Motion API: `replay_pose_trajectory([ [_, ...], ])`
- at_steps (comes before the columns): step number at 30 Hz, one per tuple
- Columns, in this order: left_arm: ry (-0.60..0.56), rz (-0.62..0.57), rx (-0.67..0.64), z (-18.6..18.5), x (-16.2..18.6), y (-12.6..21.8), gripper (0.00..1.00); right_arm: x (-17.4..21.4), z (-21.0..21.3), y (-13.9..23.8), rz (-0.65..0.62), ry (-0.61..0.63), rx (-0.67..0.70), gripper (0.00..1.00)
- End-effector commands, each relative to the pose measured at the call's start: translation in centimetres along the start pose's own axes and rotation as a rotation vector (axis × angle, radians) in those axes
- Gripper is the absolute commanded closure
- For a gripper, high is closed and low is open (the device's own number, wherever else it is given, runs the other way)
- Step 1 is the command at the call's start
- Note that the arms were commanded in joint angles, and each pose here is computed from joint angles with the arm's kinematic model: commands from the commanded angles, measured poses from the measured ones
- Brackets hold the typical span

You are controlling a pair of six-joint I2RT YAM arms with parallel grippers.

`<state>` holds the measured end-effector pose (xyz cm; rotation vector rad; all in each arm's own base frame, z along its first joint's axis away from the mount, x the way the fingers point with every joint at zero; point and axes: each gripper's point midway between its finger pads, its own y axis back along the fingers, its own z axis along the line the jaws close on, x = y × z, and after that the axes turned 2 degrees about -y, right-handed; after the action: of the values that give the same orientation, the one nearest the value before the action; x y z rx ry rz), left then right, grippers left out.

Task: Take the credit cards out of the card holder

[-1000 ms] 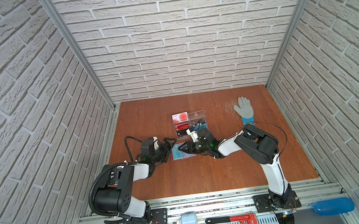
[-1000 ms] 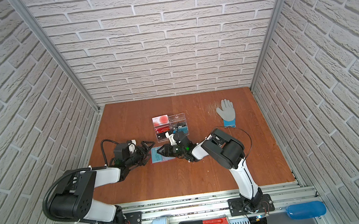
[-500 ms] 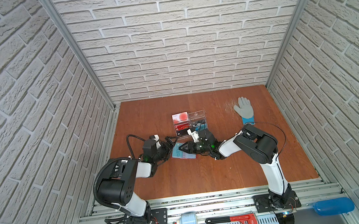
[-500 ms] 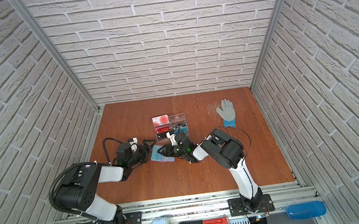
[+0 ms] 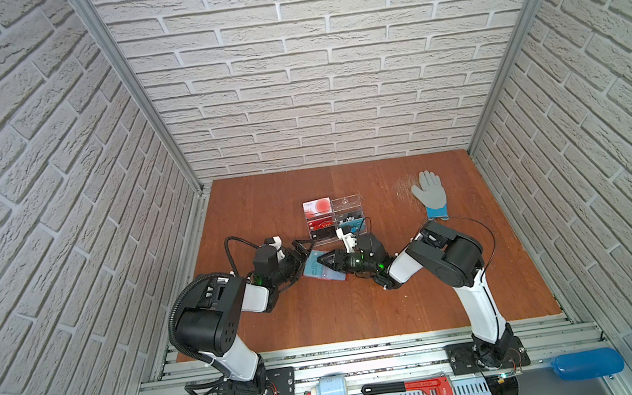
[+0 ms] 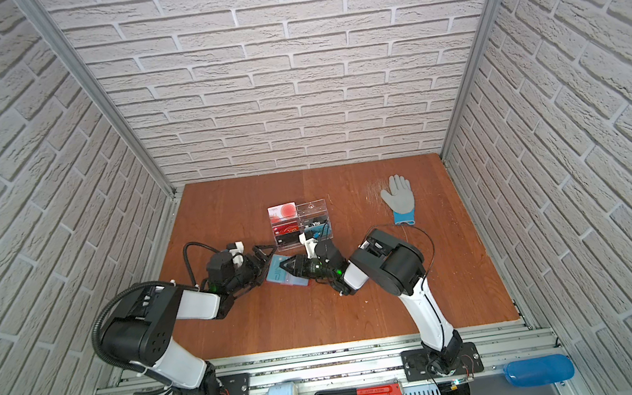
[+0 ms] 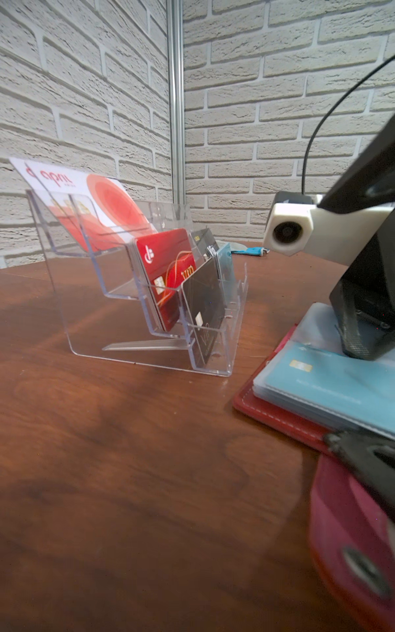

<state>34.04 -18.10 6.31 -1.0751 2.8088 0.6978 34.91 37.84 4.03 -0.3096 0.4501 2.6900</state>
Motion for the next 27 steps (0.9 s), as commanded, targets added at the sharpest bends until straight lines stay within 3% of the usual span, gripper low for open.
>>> replay_pose_trajectory([
  [1,0.048,0.097,-0.048,1.9,3.0,-0.2,0.02,0.4,0.3,-0.4,-0.030,-0.015,-0.069,0.58],
  [13,0.058,0.098,-0.048,2.3,3.4,-0.5,0.02,0.2,1.4,-0.5,-0.046,0.012,-0.108,0.58],
  [19,0.058,0.088,-0.049,2.3,3.5,-0.4,0.02,1.1,-1.8,-0.6,-0.008,-0.034,0.108,0.60],
  [27,0.060,0.078,-0.049,2.4,3.5,-0.3,0.02,1.9,-3.8,-0.3,-0.016,-0.154,0.211,0.59],
])
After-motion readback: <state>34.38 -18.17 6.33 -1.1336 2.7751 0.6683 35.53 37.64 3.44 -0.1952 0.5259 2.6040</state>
